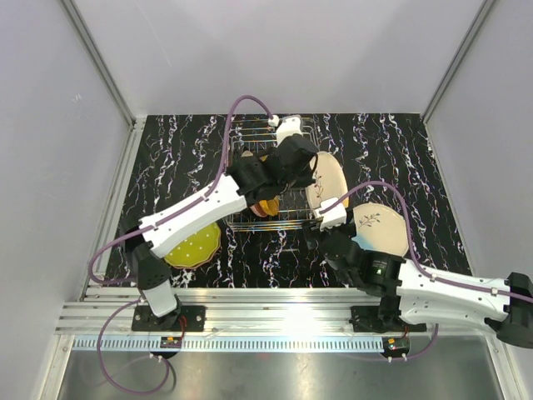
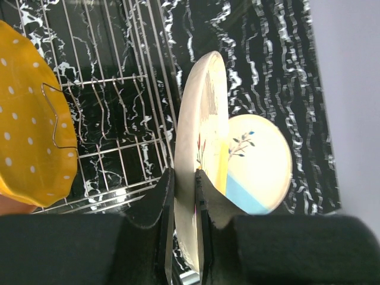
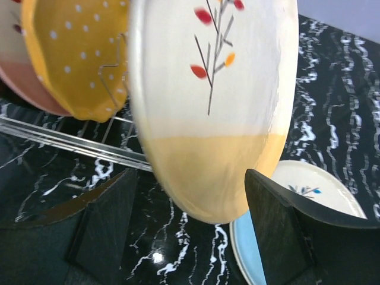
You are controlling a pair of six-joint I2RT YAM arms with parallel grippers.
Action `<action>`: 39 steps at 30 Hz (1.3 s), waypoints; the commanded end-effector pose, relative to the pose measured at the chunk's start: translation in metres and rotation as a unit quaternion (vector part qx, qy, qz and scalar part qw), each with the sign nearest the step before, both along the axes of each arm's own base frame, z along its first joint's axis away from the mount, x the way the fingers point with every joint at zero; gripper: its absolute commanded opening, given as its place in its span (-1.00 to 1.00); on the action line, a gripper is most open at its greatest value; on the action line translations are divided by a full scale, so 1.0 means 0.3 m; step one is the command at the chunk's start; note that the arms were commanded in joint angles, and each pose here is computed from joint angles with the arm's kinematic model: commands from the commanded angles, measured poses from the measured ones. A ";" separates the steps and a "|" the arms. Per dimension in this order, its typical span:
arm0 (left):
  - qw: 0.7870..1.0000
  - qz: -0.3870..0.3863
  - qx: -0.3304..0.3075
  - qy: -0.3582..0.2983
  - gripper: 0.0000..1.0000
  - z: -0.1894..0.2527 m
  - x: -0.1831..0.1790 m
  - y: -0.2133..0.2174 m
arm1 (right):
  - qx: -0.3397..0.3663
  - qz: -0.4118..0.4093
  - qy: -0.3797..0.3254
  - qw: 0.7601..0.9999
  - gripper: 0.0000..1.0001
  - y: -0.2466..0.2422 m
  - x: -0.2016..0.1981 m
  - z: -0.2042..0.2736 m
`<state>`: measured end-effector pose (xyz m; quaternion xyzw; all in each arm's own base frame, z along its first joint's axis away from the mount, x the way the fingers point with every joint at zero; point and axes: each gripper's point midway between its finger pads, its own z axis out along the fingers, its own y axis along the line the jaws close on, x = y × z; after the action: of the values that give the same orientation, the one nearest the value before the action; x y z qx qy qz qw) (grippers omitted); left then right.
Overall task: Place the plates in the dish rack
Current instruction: Pass the plate from the left arm to the right
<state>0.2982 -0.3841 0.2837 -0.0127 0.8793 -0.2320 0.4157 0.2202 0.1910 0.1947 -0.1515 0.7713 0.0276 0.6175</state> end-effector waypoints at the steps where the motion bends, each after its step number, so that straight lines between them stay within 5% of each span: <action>1: 0.986 0.003 -0.150 -0.068 -1.00 0.348 -0.018 0.010 | 0.008 -0.063 -0.044 0.997 0.61 -0.040 0.030 0.059; 8: 0.985 -0.008 -0.161 -0.055 -1.00 0.329 -0.052 0.023 | -0.068 -0.105 -0.073 0.989 0.30 -0.047 0.055 0.087; 14: 0.986 -0.010 -0.161 -0.049 -1.00 0.253 -0.074 0.046 | -0.065 -0.094 -0.086 0.990 -0.51 -0.012 0.026 0.121; 18: 0.986 -0.013 -0.150 -0.066 -0.50 0.265 -0.074 0.067 | -0.034 -0.082 -0.090 0.992 -1.00 -0.016 0.008 0.162; 23: 0.978 -0.034 -0.172 -0.109 0.41 0.368 -0.087 0.080 | 0.018 -0.045 -0.091 0.995 -1.00 0.002 -0.012 0.231; 28: 0.970 -0.036 -0.175 -0.164 0.78 0.504 -0.070 0.154 | 0.052 -0.013 -0.097 0.994 -1.00 0.024 -0.025 0.297; 29: 0.968 -0.036 -0.178 -0.172 0.98 0.528 -0.067 0.167 | 0.061 -0.007 -0.099 0.993 -1.00 0.027 -0.028 0.311; 35: 0.958 -0.008 -0.154 -0.240 0.98 0.652 -0.054 0.347 | 0.133 0.033 -0.110 0.985 -1.00 0.077 -0.044 0.367; 39: 0.953 0.046 -0.062 -0.292 0.98 0.664 -0.072 0.548 | 0.176 0.053 -0.129 0.974 -1.00 0.109 -0.045 0.431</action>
<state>0.2866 -0.2757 0.4473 -0.0103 0.7378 -0.3260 0.5910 0.2078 0.2132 0.2522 -0.1735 0.7110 0.0633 0.6785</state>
